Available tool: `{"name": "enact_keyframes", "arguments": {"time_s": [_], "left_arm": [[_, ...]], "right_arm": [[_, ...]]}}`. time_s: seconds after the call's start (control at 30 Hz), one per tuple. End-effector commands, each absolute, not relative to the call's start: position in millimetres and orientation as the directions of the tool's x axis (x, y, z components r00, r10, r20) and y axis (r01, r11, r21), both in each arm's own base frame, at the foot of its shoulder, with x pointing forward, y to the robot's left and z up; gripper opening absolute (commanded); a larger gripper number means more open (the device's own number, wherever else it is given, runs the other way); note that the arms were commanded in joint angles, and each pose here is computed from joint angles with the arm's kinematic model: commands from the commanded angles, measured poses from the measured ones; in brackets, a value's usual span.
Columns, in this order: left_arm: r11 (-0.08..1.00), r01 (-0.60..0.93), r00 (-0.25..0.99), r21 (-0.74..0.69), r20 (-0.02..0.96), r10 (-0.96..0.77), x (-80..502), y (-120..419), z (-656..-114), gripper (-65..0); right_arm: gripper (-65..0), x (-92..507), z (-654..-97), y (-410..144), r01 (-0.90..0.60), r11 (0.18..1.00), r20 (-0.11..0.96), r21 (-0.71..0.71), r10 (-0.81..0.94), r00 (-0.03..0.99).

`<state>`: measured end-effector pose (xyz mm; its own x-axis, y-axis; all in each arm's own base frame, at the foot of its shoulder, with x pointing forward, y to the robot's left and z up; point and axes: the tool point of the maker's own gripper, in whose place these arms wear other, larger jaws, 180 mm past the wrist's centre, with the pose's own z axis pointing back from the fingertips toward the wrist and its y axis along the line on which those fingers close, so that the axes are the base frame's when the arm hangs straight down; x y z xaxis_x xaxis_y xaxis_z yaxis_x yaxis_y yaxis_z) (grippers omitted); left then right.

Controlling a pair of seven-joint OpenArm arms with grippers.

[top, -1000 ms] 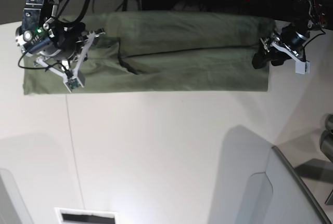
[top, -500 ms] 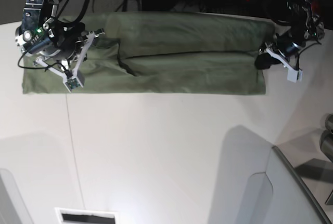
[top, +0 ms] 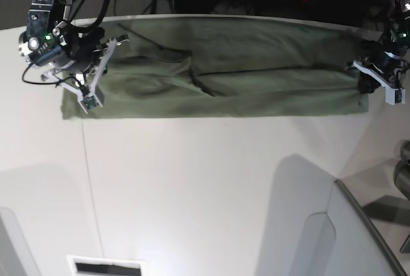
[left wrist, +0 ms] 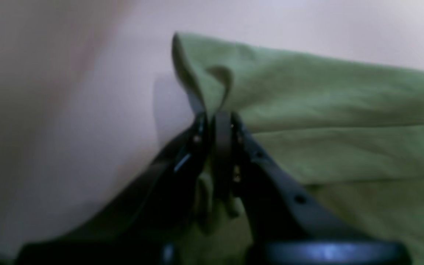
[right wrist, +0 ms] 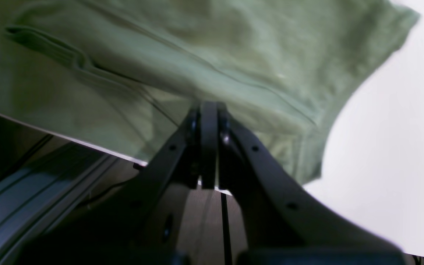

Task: Layout the t-shirt on the table in an organized manner, then fold the t-shirt properly
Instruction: 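Grasp the other strip end with the left gripper and fold it inward, then push the folded end with the left gripper toward the right gripper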

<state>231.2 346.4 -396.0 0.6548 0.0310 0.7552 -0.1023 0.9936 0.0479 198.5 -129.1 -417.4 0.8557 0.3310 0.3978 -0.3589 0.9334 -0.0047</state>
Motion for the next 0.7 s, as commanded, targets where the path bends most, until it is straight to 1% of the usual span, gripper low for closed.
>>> {"name": "enact_keyframes", "arguments": {"time_s": [0.0, 0.13, 0.2, 0.27, 0.37, 0.43, 0.53, 0.67], "left_arm": [[0.994, -0.085, 0.594, 0.073, 0.804, -0.008, 246, 336, -372, -65.0], [0.979, -0.079, 0.629, 0.190, 0.771, -0.099, 241, 302, -364, -65.0], [0.973, -0.075, 0.637, 0.218, 0.761, -0.122, 244, 283, -366, -65.0], [0.971, -0.032, 0.661, 0.237, 0.734, -0.158, 245, 260, -378, -65.0], [0.971, 0.056, 0.674, 0.232, 0.709, -0.208, 246, 217, -392, -65.0], [0.975, 0.084, 0.675, 0.207, 0.708, -0.208, 247, 193, -397, -65.0], [0.976, 0.121, 0.671, 0.179, 0.710, -0.213, 248, 165, -400, -65.0], [0.961, 0.216, 0.648, 0.173, 0.711, -0.274, 252, 124, -401, -65.0]], "right_arm": [[-65.0, 205, -411, -129, -0.360, 0.933, 0.427, -0.012, 0.330, 0.842], [-65.0, 206, -411, -129, -0.361, 0.932, 0.428, -0.012, 0.331, 0.841], [-65.0, 206, -411, -129, -0.361, 0.932, 0.428, -0.012, 0.331, 0.841], [-65.0, 206, -411, -129, -0.361, 0.932, 0.429, -0.014, 0.332, 0.840], [-65.0, 207, -410, -135, -0.366, 0.930, 0.423, -0.029, 0.343, 0.838], [-65.0, 207, -410, -138, -0.371, 0.928, 0.420, -0.038, 0.351, 0.837], [-65.0, 206, -410, -143, -0.364, 0.930, 0.417, -0.046, 0.349, 0.839], [-65.0, 206, -410, -143, -0.364, 0.930, 0.417, -0.047, 0.350, 0.839]]}}
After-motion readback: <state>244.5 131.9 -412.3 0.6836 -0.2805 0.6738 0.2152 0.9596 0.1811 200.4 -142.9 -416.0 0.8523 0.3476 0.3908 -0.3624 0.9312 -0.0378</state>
